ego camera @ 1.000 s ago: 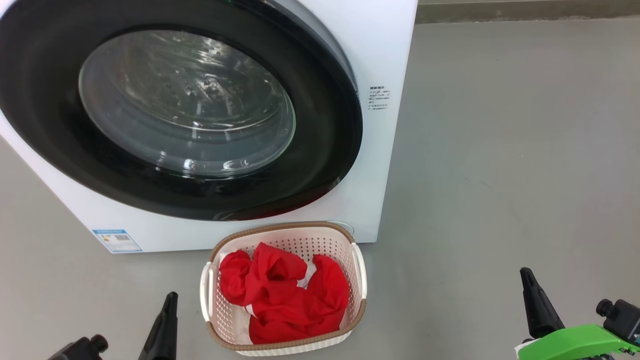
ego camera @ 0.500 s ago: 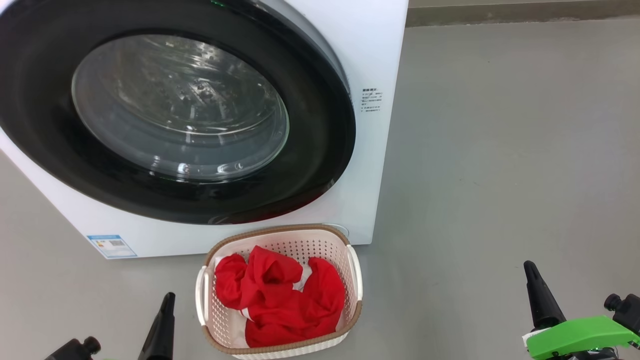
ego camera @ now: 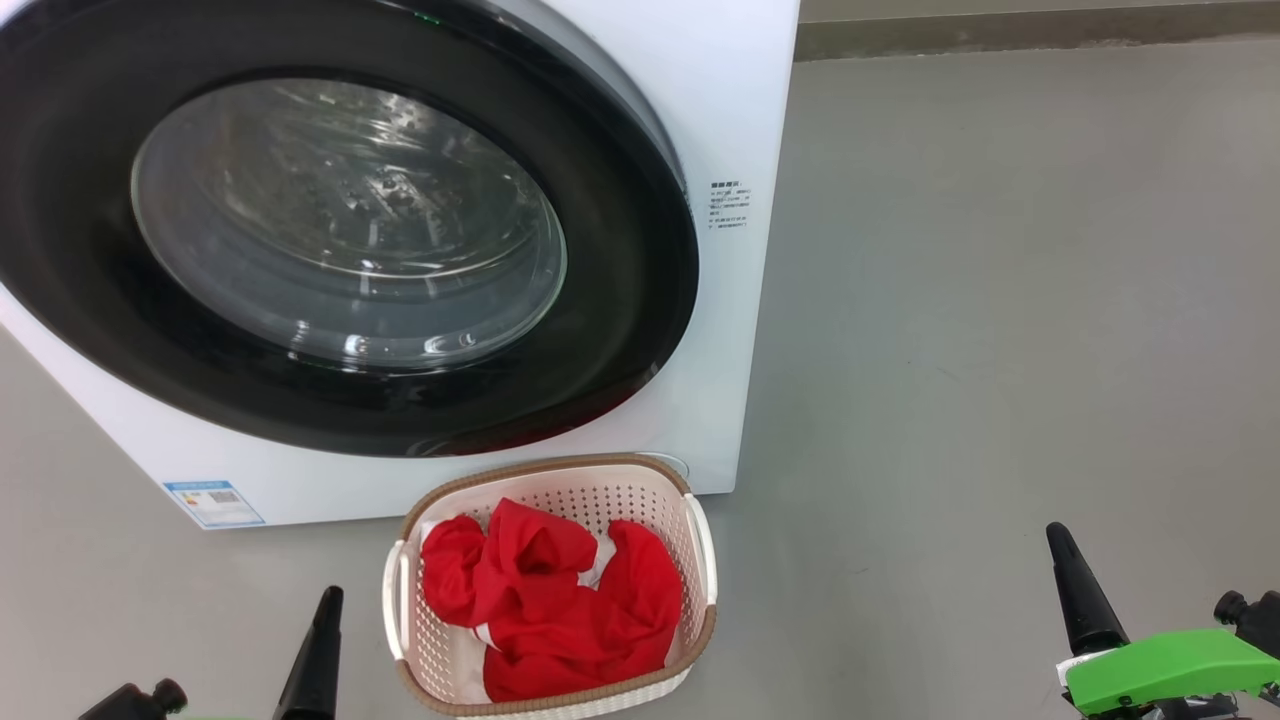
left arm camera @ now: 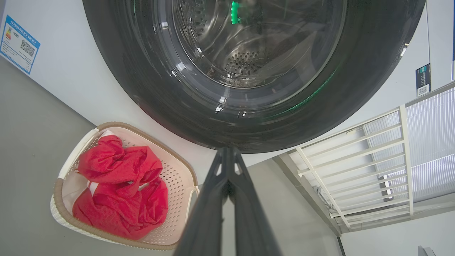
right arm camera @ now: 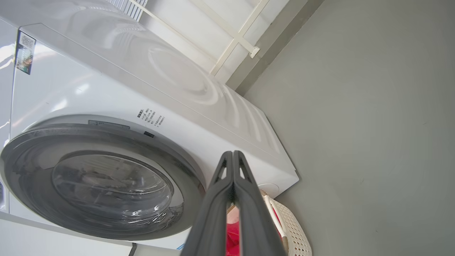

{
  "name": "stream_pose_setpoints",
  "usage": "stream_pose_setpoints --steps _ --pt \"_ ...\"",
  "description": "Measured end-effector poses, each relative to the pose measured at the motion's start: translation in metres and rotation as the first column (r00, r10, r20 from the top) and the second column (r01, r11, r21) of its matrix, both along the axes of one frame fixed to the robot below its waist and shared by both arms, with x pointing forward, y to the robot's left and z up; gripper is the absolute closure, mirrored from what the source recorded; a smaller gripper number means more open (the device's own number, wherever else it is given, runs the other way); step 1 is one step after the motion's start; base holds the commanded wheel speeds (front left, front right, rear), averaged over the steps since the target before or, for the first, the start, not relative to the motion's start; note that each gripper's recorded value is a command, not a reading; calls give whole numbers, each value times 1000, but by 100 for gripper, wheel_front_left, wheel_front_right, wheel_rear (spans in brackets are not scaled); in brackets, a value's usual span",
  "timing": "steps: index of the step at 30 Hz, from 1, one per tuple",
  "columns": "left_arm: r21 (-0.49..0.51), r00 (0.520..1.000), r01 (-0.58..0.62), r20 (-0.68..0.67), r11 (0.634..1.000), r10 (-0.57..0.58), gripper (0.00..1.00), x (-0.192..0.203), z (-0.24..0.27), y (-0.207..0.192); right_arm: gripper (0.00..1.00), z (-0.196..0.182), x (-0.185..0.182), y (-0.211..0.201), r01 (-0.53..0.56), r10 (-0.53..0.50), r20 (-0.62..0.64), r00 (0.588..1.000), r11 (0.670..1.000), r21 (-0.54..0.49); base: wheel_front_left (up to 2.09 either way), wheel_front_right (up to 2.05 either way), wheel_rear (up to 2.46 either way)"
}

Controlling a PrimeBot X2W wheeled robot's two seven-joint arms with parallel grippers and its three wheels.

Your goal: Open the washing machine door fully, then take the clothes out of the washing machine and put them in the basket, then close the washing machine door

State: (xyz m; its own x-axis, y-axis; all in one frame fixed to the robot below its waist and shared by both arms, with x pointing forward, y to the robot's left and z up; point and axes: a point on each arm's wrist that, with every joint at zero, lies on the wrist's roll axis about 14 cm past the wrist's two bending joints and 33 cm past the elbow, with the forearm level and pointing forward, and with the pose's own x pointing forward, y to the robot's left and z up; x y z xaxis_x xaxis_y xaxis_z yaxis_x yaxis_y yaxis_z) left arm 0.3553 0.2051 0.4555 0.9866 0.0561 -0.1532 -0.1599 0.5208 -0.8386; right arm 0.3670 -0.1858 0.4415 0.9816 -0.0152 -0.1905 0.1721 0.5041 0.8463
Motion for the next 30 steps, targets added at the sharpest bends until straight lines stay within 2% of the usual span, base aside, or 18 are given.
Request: stream_pose_setpoints --steps 15,30 --pt "-146 1000 1 12 989 1 100 6 4 -5 100 9 3 -4 25 -28 19 999 990 138 0 0 0" --pt "-292 999 5 34 956 5 100 12 12 -8 100 20 6 -12 51 -67 46 997 955 291 0 0 0"
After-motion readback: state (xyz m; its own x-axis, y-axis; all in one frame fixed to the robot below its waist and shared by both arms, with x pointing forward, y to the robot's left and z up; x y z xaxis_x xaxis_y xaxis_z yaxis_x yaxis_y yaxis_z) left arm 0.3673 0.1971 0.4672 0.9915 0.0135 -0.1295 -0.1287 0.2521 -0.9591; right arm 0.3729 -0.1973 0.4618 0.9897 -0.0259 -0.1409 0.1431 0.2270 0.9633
